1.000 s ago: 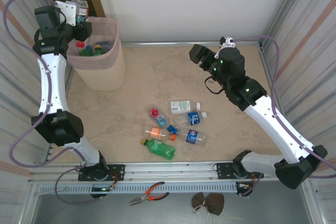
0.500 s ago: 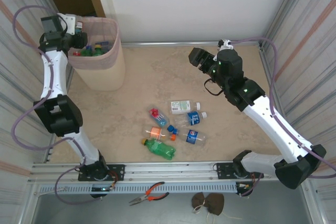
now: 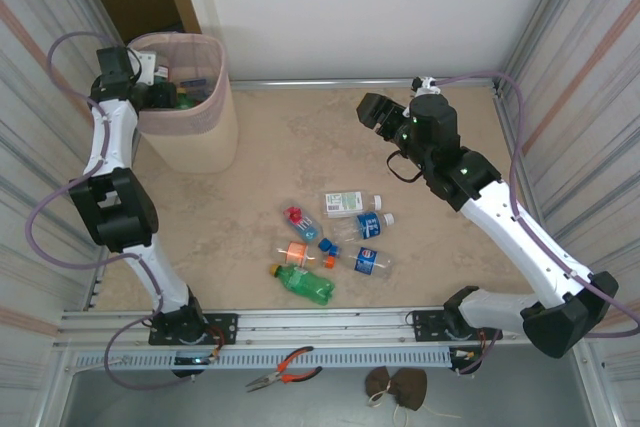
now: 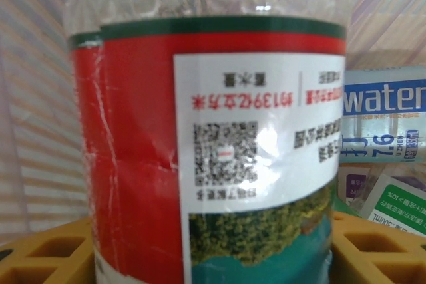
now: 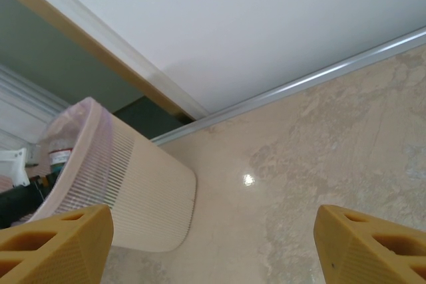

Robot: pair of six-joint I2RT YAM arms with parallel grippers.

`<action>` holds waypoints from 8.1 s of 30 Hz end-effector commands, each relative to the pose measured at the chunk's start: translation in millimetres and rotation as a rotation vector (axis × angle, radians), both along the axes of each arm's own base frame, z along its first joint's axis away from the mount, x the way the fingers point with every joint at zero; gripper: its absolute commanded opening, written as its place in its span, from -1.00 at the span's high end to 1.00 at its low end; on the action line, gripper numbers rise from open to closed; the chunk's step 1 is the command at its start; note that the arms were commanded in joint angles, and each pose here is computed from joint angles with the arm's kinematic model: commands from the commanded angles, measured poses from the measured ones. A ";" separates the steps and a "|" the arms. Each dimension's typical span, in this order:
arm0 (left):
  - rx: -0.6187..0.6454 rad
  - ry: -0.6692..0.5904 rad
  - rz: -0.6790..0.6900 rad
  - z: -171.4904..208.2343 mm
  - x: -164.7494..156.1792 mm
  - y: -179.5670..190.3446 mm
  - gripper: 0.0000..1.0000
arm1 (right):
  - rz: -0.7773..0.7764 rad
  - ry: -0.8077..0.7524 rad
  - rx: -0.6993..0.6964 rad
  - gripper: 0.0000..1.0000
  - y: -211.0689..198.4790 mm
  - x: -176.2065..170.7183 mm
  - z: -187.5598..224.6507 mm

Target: Put the plastic bottles in the bin

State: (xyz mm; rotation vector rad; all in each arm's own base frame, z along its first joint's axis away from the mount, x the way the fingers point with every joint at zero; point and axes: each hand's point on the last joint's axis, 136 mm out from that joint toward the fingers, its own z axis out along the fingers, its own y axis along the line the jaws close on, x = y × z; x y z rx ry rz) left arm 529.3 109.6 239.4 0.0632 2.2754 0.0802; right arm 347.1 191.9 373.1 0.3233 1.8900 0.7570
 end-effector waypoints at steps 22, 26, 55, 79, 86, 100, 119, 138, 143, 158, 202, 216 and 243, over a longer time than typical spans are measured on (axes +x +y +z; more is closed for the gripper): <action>-0.190 -0.241 -0.110 116.4 -34.5 -46.6 -0.58 | -0.013 0.030 -0.001 -0.55 -8.2 -9.2 -1.3; -0.238 -0.280 -0.161 137.0 -45.2 -61.0 -0.56 | -0.027 0.071 -0.028 -0.54 -12.9 -12.4 -14.7; -0.322 -0.220 -0.644 110.4 -174.0 -259.7 -0.56 | -0.435 0.912 0.123 -0.54 -52.2 -99.7 -221.6; -0.387 -0.109 -0.681 67.2 -215.0 -306.0 -0.53 | -0.478 1.199 0.339 -0.24 -44.3 -79.6 -326.6; -0.392 -0.092 -0.688 64.4 -219.4 -311.4 -0.53 | -0.497 1.260 0.377 -0.09 -41.6 -86.4 -354.2; -0.415 -0.102 -0.735 68.9 -218.7 -324.8 -0.49 | -0.565 1.189 0.388 0.38 -58.9 -88.1 -339.6; -0.563 -0.270 -1.016 109.1 -232.3 -362.7 -0.48 | -0.209 0.361 -0.032 0.36 -78.3 -47.9 -143.7; -0.654 -0.212 -1.439 108.2 -293.7 -426.4 -0.69 | 0.574 -0.377 -0.232 0.54 29.3 -93.8 17.6; -0.636 -0.181 -1.502 105.4 -306.4 -441.1 -0.72 | 0.606 -0.455 -0.214 0.54 38.6 -98.8 45.3; -0.607 -0.156 -1.568 97.0 -318.6 -456.2 -0.53 | 0.570 -0.494 -0.209 0.57 48.6 -93.2 72.1; -0.278 -0.231 -0.612 161.1 -152.5 -227.7 -0.19 | 0.396 -0.434 -0.258 -0.43 15.6 -86.4 60.4; -0.286 -0.114 -0.221 134.9 -76.8 -108.2 -0.19 | 0.394 -0.407 -0.273 -0.43 18.9 -79.1 51.8; -0.374 0.086 -0.185 61.7 -60.7 -95.6 -0.44 | 0.387 -0.392 -0.275 -0.42 17.7 -78.3 47.1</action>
